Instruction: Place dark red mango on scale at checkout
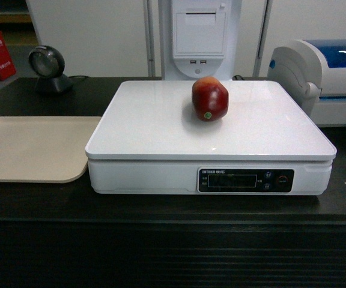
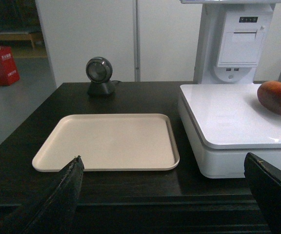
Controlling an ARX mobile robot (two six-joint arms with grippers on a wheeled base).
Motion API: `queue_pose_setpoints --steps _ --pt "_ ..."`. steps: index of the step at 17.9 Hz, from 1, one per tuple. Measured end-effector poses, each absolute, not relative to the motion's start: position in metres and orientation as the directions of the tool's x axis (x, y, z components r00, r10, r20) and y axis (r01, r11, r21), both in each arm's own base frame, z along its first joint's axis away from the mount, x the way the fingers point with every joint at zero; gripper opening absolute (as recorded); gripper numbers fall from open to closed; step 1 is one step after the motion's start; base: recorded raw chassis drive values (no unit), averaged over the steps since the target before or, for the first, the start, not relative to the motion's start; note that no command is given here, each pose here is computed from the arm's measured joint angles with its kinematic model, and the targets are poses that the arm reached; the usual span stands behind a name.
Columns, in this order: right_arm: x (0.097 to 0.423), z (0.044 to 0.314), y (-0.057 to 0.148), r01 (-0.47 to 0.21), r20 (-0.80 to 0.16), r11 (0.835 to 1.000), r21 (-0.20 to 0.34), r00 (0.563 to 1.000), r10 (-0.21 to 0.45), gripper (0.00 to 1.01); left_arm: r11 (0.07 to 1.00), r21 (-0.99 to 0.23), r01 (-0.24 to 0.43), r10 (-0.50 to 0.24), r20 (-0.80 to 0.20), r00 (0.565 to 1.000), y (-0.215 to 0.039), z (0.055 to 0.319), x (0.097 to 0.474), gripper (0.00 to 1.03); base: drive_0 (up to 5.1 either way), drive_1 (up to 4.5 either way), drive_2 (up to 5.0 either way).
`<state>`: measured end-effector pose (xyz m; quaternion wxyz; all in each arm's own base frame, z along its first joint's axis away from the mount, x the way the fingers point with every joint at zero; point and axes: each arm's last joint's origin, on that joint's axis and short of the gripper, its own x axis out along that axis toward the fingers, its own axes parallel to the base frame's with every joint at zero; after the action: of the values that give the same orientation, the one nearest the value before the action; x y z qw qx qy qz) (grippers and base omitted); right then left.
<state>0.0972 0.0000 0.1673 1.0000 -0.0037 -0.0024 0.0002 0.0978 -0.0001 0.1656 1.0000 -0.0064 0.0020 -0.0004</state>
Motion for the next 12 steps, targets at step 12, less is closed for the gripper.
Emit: queue_pose_setpoints --steps 12 --pt "0.0972 0.1673 0.0000 0.000 0.005 1.000 -0.007 1.000 0.000 0.98 1.000 -0.013 0.000 0.000 -0.004 1.000 -0.0001 0.1656 0.0978 0.98 0.0 0.00 0.0"
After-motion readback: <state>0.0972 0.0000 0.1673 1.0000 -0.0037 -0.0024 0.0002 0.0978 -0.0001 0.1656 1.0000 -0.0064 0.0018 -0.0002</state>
